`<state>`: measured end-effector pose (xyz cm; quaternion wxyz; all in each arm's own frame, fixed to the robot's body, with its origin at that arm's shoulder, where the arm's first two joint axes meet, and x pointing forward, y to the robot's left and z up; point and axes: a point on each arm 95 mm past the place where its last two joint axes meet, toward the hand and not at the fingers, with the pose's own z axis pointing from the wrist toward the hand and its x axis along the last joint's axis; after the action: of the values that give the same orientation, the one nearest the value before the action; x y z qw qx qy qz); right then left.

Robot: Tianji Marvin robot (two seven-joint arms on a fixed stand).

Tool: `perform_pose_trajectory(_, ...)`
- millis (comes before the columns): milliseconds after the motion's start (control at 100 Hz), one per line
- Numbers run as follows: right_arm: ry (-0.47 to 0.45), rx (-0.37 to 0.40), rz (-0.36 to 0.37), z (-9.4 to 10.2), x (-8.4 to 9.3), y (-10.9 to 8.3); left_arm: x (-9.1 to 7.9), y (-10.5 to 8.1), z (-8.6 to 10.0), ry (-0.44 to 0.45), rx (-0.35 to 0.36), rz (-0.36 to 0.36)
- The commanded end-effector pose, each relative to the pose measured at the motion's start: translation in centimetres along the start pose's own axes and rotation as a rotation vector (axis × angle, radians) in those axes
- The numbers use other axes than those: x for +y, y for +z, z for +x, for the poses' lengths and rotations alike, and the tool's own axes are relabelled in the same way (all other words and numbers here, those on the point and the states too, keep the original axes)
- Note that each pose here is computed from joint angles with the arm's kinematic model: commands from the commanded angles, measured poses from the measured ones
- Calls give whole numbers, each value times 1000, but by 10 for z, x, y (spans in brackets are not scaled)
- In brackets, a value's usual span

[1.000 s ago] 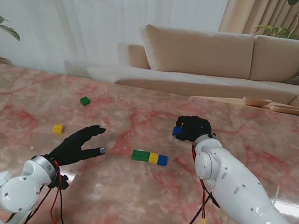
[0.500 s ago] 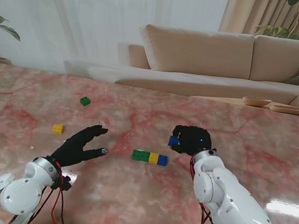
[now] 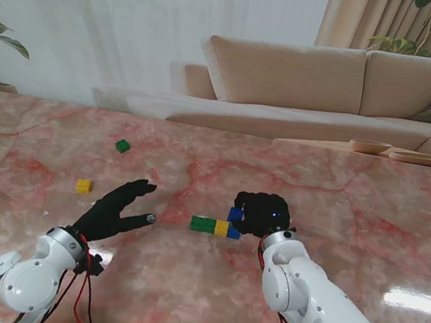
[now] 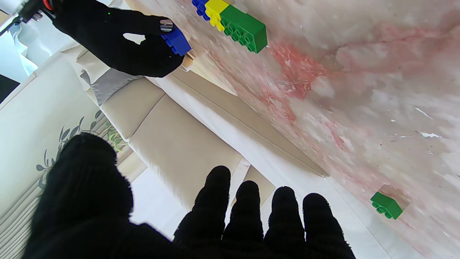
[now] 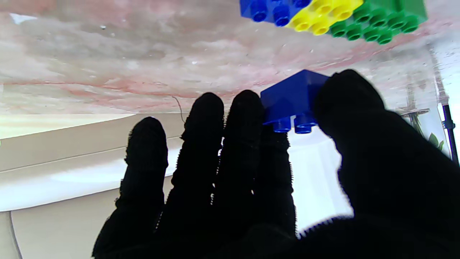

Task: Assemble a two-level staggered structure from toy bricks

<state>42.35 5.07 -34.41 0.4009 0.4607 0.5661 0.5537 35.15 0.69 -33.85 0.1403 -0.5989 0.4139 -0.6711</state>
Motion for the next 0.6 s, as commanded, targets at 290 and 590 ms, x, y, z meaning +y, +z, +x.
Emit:
perform_pose_trajectory(290,-21,0,46,13,-24,2,1,-4,-2,3,-2,-8)
perform_pose_trajectory(590,-46,-7,69,6,-31,4,2,-5,-2,3,-4,-14)
